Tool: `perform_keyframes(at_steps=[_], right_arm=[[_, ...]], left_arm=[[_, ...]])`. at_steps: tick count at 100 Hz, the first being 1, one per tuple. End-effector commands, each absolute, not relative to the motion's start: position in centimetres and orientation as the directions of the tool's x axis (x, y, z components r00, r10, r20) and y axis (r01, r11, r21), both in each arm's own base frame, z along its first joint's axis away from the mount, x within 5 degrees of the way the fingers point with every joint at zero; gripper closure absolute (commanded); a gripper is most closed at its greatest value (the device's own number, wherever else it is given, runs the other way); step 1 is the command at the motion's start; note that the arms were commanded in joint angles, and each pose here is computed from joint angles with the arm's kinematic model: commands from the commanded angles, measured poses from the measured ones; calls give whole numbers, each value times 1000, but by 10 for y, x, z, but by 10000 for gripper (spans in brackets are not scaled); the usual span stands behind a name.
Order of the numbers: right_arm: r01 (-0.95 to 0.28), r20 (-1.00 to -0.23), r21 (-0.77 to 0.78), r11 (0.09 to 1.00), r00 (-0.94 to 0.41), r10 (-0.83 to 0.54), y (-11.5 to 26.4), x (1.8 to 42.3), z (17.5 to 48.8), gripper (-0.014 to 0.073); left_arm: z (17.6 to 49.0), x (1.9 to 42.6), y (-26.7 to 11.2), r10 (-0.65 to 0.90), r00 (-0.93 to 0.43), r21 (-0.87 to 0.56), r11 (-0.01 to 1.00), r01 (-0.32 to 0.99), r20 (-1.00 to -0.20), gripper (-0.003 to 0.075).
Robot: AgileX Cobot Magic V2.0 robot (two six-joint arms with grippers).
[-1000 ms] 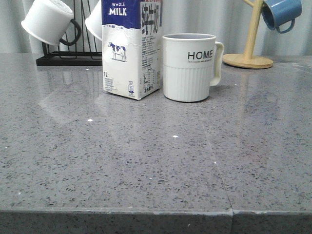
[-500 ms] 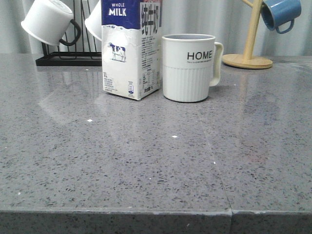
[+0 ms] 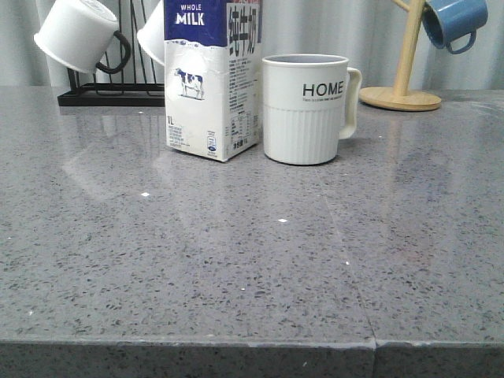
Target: Place milk next to cup
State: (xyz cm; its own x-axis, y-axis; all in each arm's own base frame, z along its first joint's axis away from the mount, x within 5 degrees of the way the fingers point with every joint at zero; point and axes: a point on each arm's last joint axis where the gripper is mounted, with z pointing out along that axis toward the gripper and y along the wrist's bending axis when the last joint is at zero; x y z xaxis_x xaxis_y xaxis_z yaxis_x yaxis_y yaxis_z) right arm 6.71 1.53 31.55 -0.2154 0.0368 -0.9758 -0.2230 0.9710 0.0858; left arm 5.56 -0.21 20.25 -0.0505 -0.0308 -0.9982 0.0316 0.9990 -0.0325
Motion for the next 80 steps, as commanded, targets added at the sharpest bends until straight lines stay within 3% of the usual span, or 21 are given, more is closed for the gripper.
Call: perform_keyframes(at_steps=[1, 41, 53, 67, 80], right_arm=[[-239, -991, 81, 968, -126, 52, 16, 68, 330, 652], [-236, -992, 66, 970, -117, 39, 16, 68, 331, 652], [-183, -994, 35, 982, -104, 16, 12, 70, 329, 652], [-151, -996, 33, 988, -88, 20, 12, 77, 308, 652], [-116, -1000, 19, 993, 21, 22, 9, 71, 283, 652]], left_arm=[[190, 56, -2, -34, -10, -35, 999, 38, -999, 741], [190, 56, -2, -34, -10, -35, 999, 38, -999, 741], [190, 56, -2, -34, -10, -35, 999, 38, -999, 741], [190, 56, -2, -34, -10, -35, 999, 38, -999, 741], [190, 56, -2, -34, -10, -35, 999, 38, -999, 741]])
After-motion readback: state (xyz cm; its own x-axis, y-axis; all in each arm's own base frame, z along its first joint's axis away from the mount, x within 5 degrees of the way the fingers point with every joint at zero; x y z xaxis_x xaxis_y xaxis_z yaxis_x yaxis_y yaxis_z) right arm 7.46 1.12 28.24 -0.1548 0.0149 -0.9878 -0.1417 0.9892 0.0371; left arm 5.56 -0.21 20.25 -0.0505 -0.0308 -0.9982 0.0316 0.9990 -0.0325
